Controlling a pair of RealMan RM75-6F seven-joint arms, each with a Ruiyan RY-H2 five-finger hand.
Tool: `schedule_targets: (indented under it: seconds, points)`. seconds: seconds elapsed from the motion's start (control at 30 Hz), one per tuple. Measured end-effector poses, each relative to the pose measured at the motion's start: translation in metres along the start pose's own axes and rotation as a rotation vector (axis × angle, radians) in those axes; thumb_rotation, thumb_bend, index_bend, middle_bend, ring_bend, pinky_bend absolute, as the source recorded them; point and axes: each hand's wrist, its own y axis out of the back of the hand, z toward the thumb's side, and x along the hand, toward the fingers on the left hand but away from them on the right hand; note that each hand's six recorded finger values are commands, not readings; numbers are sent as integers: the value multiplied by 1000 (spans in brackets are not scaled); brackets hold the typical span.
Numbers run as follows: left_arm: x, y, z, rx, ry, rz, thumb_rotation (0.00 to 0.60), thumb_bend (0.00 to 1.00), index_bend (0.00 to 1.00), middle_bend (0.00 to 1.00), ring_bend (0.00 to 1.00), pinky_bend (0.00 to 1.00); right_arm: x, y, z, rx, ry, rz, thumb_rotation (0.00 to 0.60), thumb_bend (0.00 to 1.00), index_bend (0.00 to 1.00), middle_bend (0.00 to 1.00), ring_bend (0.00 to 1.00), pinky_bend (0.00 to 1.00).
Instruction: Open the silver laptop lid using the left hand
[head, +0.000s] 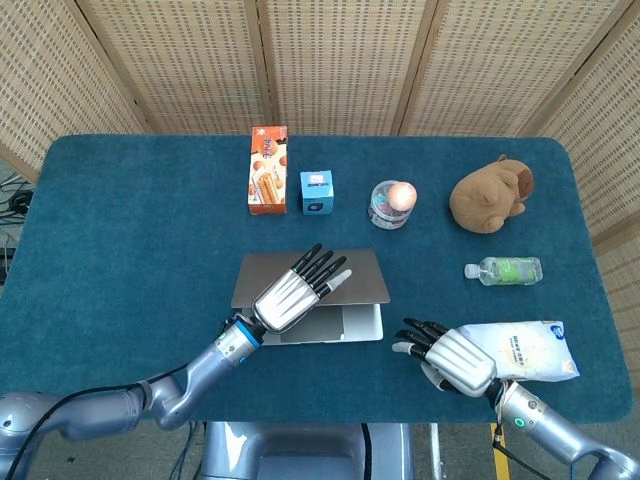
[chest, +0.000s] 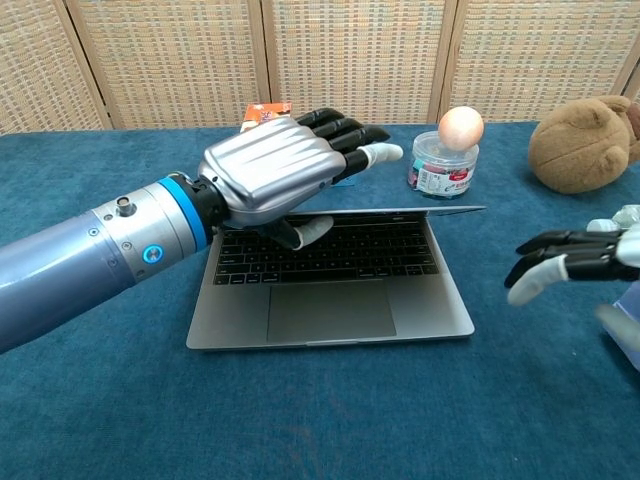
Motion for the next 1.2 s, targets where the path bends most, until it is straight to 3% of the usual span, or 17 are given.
schedule_targets:
  seconds: [0.2, 0.37, 0.7, 1.2]
  points:
    - [-1, 3, -1, -12, 7, 1, 600, 497, 0, 0, 0, 0, -22, -21, 9, 18, 48, 53, 600, 999, 230, 197, 87, 215]
    - [-2, 3, -2, -15, 16, -5, 600, 498, 0, 0, 0, 0, -44, -34, 17, -11, 58, 62, 600, 1000, 230, 195, 88, 215]
    - [-2, 4, -3, -27, 19, -2, 600, 498, 0, 0, 0, 0, -69, -37, 18, 12, 19, 47, 600, 1000, 230, 167, 91, 215]
    - [-3, 1, -12, -13, 36, -6, 600, 501, 0, 0, 0, 0, -90, -40, 15, 141, -50, 49, 600, 1000, 230, 190, 150, 250]
